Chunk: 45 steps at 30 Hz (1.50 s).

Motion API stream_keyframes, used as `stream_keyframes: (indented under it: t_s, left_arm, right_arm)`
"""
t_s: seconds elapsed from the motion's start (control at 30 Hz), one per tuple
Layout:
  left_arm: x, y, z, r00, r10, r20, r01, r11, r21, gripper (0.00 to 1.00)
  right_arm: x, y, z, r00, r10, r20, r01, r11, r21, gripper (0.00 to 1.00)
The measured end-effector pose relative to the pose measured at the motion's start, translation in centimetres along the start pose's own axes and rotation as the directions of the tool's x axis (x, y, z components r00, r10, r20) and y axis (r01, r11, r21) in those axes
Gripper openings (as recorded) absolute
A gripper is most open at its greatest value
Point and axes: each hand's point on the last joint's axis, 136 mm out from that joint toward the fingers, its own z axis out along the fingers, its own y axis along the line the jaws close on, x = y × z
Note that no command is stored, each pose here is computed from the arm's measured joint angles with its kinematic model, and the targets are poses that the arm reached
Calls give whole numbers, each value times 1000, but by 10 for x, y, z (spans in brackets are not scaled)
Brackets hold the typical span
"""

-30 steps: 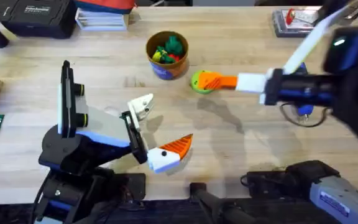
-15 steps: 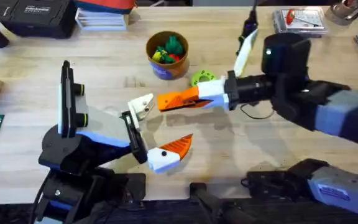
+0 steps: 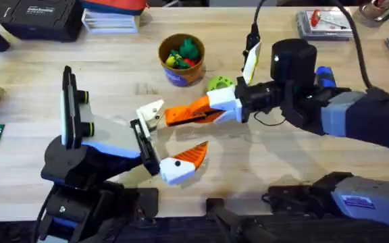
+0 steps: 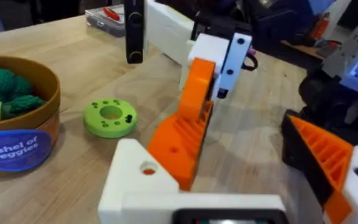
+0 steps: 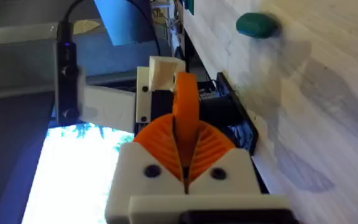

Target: Pick up the gripper from the table and insert it into the empty holder that is missing its gripper. Then pick up a screw, insert it into the mounting hole, and use the screwdriver to tighten it. Finally, clean up the table by picking up the vegetable and placing it into the bucket.

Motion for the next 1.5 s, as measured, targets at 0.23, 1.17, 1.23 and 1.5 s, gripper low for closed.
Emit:
stream_keyframes:
  t_s: [0.23,1.17,1.23,1.5]
  left_arm:
    - [0,-1,0,1000,0,-1,1,1000,6,985]
    - [-2,6,-1,1000,14,8,-13,999,-35,986]
    - [-2,6,-1,1000,13,8,-13,999,-35,986]
    - [-1,6,0,1000,-11,7,11,999,-33,986]
  right_arm:
    - [6,9,4,999,4,-36,-5,1000,-29,8]
    - [-17,20,15,990,92,-110,-97,994,-46,8]
    - [-18,18,16,990,90,-110,-95,995,-43,8]
    - [-27,6,29,986,94,-140,-100,994,-35,8]
